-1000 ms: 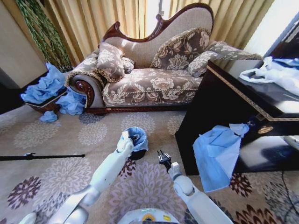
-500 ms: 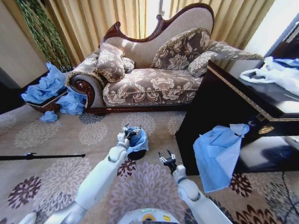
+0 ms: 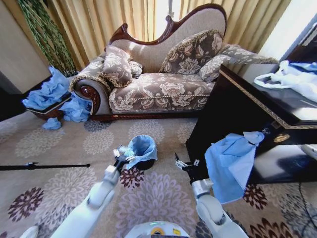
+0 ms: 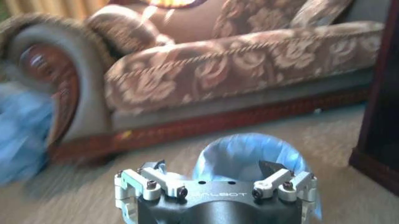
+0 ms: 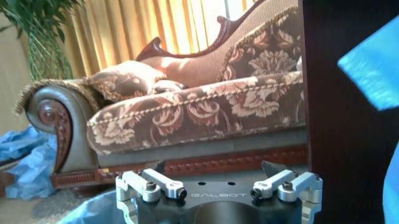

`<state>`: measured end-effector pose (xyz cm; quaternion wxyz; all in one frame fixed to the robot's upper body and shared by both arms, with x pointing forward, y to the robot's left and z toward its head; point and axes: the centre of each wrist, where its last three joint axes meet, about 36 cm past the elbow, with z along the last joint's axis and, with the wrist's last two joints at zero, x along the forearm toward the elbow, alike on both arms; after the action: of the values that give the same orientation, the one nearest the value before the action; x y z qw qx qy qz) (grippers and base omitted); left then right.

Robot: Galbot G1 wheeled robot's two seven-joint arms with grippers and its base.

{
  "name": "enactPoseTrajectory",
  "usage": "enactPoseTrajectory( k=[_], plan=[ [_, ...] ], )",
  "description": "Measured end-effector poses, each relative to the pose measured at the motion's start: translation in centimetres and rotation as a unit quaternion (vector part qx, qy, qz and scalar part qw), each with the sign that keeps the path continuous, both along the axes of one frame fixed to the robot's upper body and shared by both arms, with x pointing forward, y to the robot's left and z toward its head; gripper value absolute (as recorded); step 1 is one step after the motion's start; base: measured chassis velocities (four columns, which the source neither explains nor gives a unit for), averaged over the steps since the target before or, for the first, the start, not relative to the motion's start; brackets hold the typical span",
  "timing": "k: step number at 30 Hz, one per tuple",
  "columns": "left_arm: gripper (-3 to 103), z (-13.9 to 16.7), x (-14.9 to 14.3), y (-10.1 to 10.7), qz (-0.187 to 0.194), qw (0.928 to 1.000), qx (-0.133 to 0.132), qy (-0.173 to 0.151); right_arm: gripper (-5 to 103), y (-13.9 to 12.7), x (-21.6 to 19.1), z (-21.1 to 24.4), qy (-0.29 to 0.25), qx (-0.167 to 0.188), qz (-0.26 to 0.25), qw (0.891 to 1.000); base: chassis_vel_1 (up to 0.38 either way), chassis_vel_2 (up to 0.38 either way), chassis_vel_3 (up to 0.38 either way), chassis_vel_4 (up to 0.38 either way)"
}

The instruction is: Place a garbage bag over the trash bin.

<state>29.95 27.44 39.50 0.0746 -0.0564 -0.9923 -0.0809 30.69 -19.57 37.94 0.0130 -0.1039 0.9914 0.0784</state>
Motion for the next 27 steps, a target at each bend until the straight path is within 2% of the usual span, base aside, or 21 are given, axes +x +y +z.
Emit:
enactPoseTrajectory(
  k=[2,4,6,8,10,13,14,20,27],
  plan=[
    [100,0.5,-3.7,0.4,0.028,0.9994,-0.003,0.018,100,0.1,-1.5,0.7,-0.012,0.003,-0.007,1.0,0.0,0.0,0.0,0.0],
    [100,0.7,-4.6,0.4,0.035,0.9992,-0.002,0.019,100,0.1,-2.1,0.8,-0.013,0.006,-0.01,1.0,0.0,0.0,0.0,0.0],
    [100,1.8,-6.6,0.3,0.053,0.9986,0.0,0.005,100,0.2,-4.0,1.5,-0.016,0.02,-0.017,1.0,0.0,0.0,0.0,0.0],
    [100,2.4,-7.2,0.2,0.06,0.9982,-0.002,-0.001,100,0.1,-4.8,1.8,-0.016,0.025,-0.02,0.999,0.0,0.0,0.0,0.0],
    [100,4.3,-8.3,-0.1,0.078,0.9966,-0.01,-0.022,100,-0.3,-6.3,2.7,-0.024,0.032,-0.021,0.999,0.0,0.0,0.0,0.0],
    [100,5.2,-8.9,-0.2,0.088,0.9954,-0.014,-0.035,100,-0.4,-7.1,3.4,-0.028,0.035,-0.016,0.999,0.0,0.0,0.0,0.0],
    [100,6.0,-9.5,-0.2,0.091,0.9945,-0.016,-0.049,100,-0.3,-7.6,4.2,-0.033,0.038,-0.011,0.999,0.0,0.0,0.0,0.0],
    [100,9.0,-10.3,-0.7,0.085,0.9928,-0.028,-0.08,100,0.5,-8.4,6.2,-0.047,0.052,-0.01,0.998,0.0,0.0,0.0,0.0],
    [100,10.2,-10.2,-1.3,0.081,0.9922,-0.039,-0.086,100,1.1,-9.0,7.0,-0.047,0.047,0.0,0.998,0.0,0.0,0.0,0.0]
  ],
)
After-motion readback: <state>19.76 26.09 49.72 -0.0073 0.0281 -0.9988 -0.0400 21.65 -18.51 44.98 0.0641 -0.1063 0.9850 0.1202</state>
